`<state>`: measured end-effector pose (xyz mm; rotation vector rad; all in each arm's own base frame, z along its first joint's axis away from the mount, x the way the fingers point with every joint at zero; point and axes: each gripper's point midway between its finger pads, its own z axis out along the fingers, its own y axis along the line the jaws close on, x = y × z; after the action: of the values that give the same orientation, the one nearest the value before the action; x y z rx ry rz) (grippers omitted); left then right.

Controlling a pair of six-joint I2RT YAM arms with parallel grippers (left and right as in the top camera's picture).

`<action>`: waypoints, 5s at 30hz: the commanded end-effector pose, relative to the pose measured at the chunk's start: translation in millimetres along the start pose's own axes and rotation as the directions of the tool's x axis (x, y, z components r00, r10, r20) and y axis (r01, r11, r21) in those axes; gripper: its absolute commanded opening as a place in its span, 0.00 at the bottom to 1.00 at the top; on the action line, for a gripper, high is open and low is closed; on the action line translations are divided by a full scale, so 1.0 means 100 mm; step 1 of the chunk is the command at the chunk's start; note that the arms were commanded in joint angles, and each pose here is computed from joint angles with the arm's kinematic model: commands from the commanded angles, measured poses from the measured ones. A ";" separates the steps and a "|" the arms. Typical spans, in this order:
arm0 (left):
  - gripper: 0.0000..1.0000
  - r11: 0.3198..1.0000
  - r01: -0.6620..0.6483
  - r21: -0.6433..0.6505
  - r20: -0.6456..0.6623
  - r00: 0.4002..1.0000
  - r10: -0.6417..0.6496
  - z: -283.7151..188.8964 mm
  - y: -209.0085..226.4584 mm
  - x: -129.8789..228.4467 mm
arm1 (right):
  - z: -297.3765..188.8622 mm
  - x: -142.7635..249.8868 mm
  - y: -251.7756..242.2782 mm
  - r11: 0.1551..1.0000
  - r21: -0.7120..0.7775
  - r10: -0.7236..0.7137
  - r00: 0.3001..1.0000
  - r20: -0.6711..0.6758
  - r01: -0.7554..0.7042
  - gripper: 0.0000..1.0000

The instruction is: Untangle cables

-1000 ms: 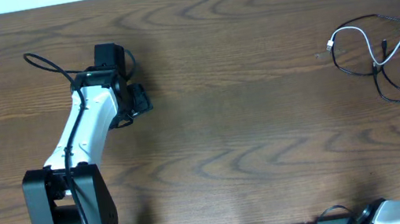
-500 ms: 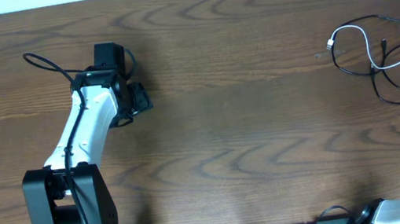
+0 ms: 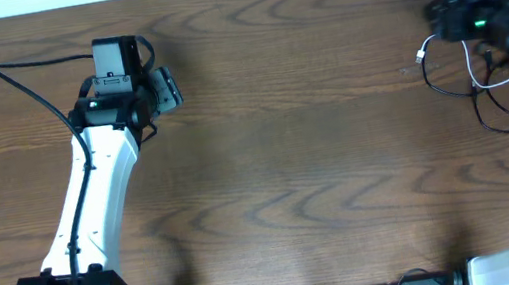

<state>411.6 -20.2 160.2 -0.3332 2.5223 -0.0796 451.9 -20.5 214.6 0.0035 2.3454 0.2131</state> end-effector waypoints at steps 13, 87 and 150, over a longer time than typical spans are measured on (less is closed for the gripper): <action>0.73 0.985 -0.061 -0.161 -0.160 0.986 0.034 -0.42 0.39 0.45 | 0.20 0.96 0.44 0.993 0.041 -0.083 0.917 -0.390 0.108 0.99; 0.74 0.990 0.106 -0.091 -0.029 0.994 -0.109 -0.65 0.56 1.16 | -1.22 1.53 0.29 0.987 0.157 -0.128 0.817 0.562 0.047 0.99; 0.74 0.990 0.106 -0.091 -0.029 0.994 -0.109 -0.65 0.56 1.16 | -1.01 1.88 0.29 0.994 0.101 -0.087 0.758 0.646 0.028 0.99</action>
<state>271.3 2.8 144.6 -0.4871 2.5449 -0.0062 246.5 4.5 157.0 0.0309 1.6456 0.0443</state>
